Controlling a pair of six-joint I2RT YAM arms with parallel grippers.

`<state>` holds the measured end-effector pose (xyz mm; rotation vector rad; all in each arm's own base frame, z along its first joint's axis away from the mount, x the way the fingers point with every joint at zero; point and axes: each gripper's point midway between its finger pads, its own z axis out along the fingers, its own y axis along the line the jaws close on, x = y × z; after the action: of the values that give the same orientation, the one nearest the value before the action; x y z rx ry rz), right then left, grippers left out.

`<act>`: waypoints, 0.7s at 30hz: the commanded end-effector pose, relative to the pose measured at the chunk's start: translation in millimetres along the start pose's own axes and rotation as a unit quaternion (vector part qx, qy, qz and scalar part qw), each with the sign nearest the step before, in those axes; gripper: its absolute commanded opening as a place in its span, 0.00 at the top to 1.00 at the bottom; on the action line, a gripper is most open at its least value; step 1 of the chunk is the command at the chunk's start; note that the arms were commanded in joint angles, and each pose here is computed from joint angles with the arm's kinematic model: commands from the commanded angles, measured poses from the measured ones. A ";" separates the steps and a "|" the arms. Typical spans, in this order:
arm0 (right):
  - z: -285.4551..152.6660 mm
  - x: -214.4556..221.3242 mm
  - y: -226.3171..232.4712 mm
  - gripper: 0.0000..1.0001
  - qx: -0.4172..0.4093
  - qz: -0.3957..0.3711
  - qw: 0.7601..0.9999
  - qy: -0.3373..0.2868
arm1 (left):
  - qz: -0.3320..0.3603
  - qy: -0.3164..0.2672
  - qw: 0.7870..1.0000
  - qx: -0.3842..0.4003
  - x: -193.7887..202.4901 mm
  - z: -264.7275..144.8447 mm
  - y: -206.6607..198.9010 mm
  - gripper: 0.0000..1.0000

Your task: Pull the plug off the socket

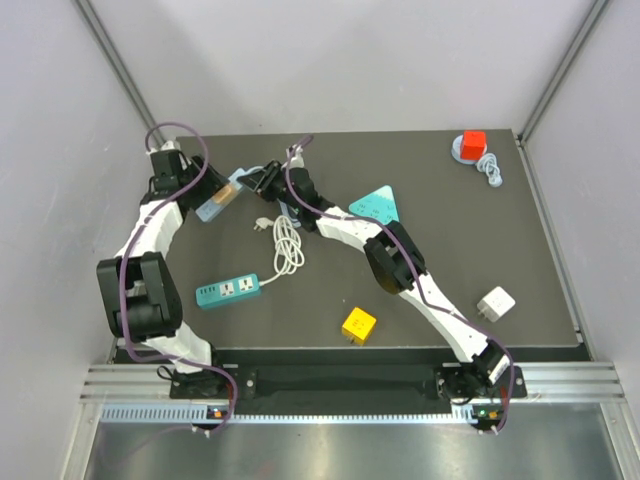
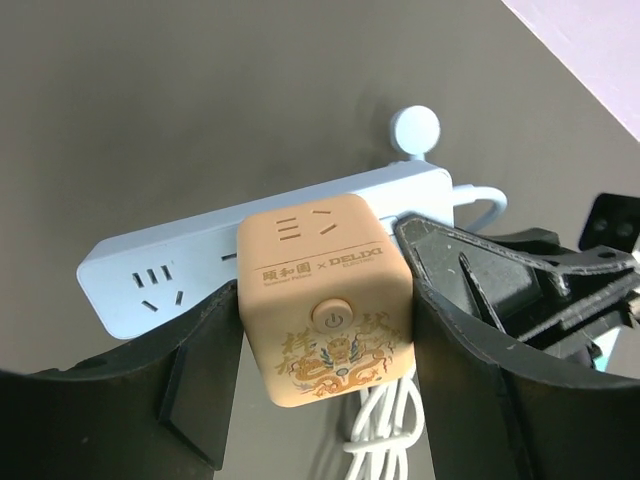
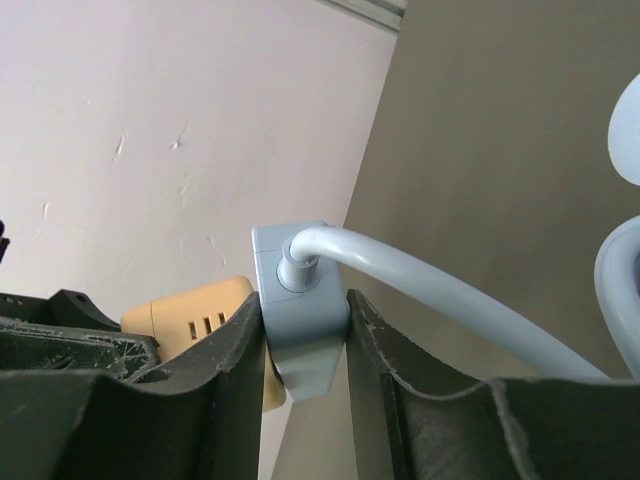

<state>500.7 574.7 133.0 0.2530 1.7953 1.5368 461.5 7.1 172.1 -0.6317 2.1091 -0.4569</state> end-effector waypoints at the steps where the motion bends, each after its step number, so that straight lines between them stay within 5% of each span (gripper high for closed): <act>1: -10.5 3.3 -118.7 1.00 0.152 -0.005 0.988 -0.006 | -0.009 0.005 0.979 0.205 -12.0 -59.3 -86.0 1.00; 6: -9.7 3.1 -120.4 1.00 0.155 -0.009 0.988 -0.004 | -0.077 -0.001 0.960 0.268 -30.7 -67.3 -100.7 1.00; 9: -9.3 1.8 -118.9 1.00 0.155 -0.009 0.988 -0.005 | -0.059 -0.001 0.964 0.259 -37.5 -70.1 -110.2 1.00; 10: -9.5 2.3 -119.9 1.00 0.155 -0.009 0.988 -0.005 | -0.059 0.031 0.974 0.216 -22.4 -66.9 -100.9 1.00; 12: -9.5 2.2 -120.4 1.00 0.156 -0.009 0.988 -0.006 | 0.037 -0.002 0.988 0.153 -28.6 -62.8 -108.0 1.00; 21: -9.4 0.8 -110.7 1.00 0.133 -0.019 0.991 -0.009 | 0.053 0.044 0.997 0.042 -7.1 -44.9 -70.6 1.00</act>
<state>535.1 543.7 75.4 0.4138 1.8927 1.4092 451.6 -64.6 260.9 -0.4202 2.0879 -0.6576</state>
